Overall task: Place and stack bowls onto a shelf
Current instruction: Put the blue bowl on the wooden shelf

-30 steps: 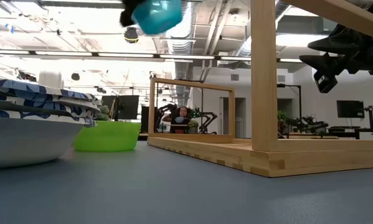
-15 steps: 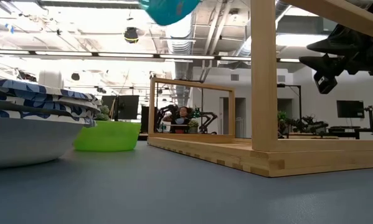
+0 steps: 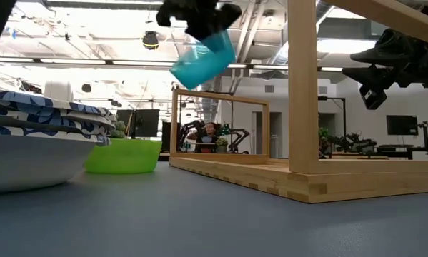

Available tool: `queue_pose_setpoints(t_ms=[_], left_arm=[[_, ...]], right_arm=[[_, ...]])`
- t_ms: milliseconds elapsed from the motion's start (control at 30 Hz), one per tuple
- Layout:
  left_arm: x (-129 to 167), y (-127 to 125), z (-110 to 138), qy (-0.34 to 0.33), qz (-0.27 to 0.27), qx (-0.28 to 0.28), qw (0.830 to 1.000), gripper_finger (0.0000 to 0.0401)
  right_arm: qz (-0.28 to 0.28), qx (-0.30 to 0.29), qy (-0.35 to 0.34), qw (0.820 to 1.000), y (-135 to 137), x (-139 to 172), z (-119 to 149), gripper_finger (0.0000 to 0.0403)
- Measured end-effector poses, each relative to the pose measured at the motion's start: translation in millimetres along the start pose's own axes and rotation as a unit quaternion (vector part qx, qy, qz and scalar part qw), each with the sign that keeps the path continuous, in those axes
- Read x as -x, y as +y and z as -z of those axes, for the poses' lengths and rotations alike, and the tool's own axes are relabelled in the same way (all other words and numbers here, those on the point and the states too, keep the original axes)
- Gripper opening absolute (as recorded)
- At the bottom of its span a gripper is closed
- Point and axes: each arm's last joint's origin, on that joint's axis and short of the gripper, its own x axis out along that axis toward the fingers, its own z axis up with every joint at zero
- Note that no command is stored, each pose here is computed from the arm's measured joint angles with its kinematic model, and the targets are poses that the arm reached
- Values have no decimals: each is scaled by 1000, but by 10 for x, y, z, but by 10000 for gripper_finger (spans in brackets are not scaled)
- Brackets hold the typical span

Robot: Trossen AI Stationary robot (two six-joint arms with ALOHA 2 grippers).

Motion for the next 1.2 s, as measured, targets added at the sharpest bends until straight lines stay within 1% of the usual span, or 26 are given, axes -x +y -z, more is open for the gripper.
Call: queue_pose_setpoints(t_ms=[100, 167, 267, 400, 467, 600, 900, 1100, 1200], left_arm=[[-149, 79, -6, 9, 5, -43, 999, 0], [-276, 95, -5, 20, 16, -83, 996, 0], [-463, 95, -12, 46, 23, -141, 989, 0], [-706, 61, -1, 66, 48, -189, 979, 0], [-805, 44, 16, 76, 60, -208, 973, 0], [-934, 36, 38, 97, 65, -237, 964, 0], [-1196, 41, 81, 94, 78, -299, 946, 0], [-1389, 14, 114, 113, 89, -344, 928, 0], [-1437, 9, 122, 117, 90, -350, 925, 0]], right_arm=[[0, 0, 0, 1000, 0, 0, 0, 171], [0, 0, 0, 1000, 0, 0, 0, 171], [0, 0, 0, 1000, -1, 0, 1, 171], [0, 1, 0, 1000, 0, 0, 1, 171], [0, 1, 0, 1000, 0, 0, 1, 171], [0, 1, 0, 1000, 0, 0, 1, 171], [10, 1, -2, 1000, -8, -1, 3, 171], [23, -2, 6, 1000, -25, -15, 18, 171], [27, -4, 8, 1000, -30, -19, 23, 171]])
